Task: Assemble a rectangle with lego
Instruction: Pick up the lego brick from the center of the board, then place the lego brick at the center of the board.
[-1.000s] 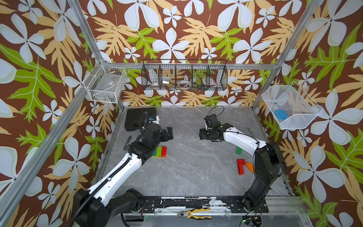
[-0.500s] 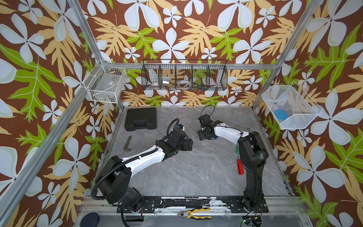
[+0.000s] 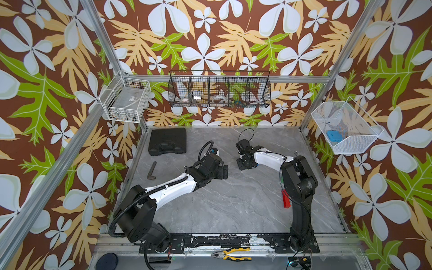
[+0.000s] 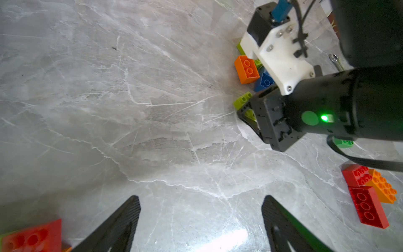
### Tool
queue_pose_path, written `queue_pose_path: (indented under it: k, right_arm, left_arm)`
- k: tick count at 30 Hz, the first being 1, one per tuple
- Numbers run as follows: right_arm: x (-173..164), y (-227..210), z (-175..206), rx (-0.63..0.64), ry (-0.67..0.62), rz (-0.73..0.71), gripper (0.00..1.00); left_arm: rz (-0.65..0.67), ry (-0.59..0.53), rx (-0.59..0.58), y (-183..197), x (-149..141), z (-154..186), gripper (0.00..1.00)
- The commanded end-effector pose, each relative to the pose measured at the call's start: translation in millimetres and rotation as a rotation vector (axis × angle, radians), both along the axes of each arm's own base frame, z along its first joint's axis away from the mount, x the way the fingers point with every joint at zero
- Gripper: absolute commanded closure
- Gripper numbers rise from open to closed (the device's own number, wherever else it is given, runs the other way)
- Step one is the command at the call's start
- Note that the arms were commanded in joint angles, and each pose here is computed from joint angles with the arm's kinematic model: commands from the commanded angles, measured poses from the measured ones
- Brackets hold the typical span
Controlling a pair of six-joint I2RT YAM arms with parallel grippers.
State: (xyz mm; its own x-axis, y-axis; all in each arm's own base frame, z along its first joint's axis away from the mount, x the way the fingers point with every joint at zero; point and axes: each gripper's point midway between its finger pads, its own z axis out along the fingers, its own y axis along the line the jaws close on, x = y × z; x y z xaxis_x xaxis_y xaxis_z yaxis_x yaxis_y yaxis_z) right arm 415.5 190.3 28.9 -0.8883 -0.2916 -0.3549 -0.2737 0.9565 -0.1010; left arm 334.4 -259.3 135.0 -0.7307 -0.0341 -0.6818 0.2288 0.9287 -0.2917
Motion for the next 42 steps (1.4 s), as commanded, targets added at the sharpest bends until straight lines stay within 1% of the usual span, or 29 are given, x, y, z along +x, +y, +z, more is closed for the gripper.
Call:
queue_pose_path:
  k: [1,3,7,10,12,15,18,21,24,29,34,38,42]
  right_arm:
    - [-14.5,10.7,2.3,0.033,0.019,-0.001,0.71]
    - [-27.9,23.3,4.5,0.037,0.025,0.022,0.73]
    - [-62.0,58.8,10.4,0.015,0.036,0.117,0.73]
    - [-80.4,80.3,10.0,0.052,0.066,0.154,0.73]
    - [-86.6,91.8,10.4,0.054,0.067,0.161,0.73]
    - [-87.6,99.6,6.4,0.071,0.08,0.109,0.72]
    - [-87.0,105.8,0.9,0.09,0.087,0.092,0.72]
    - [-88.8,115.3,0.1,0.079,0.083,0.17,0.73]
    - [-97.8,127.5,-1.0,0.049,0.105,0.337,0.73]
    - [-95.4,119.9,-10.7,-0.077,0.127,0.477,0.74]
    - [-102.2,105.2,-15.2,-0.195,0.176,0.627,0.73]
    - [-108.7,107.6,-14.4,-0.188,0.202,0.702,0.71]
    - [-114.3,105.9,-17.6,-0.195,0.236,0.743,0.71]
  left_arm:
    - [0.025,-0.013,0.006,8.7,4.6,2.8,0.11]
    - [0.046,-0.016,0.006,17.4,7.6,4.4,0.1]
    - [0.11,-0.03,0.006,43.3,12.8,10.4,0.11]
    - [0.142,-0.04,-0.001,58.8,14.4,14.3,0.11]
    - [0.153,-0.045,0.005,64.1,14.8,15.5,0.11]
    - [0.155,-0.041,0.01,65.6,14.7,14.3,0.11]
    - [0.152,-0.035,-0.007,63.1,14.0,14.1,0.11]
    - [0.152,-0.038,-0.018,62.6,13.5,15.6,0.11]
    - [0.156,-0.046,-0.001,66.1,12.7,16.9,0.11]
    - [0.167,-0.056,0.007,71.6,11.8,19.1,0.11]
    - [0.171,-0.061,0.0,73.3,9.5,21.5,0.11]
    - [0.168,-0.059,0.004,73.7,9.7,20.3,0.11]
    - [0.168,-0.064,0.004,73.6,10.9,23.3,0.11]
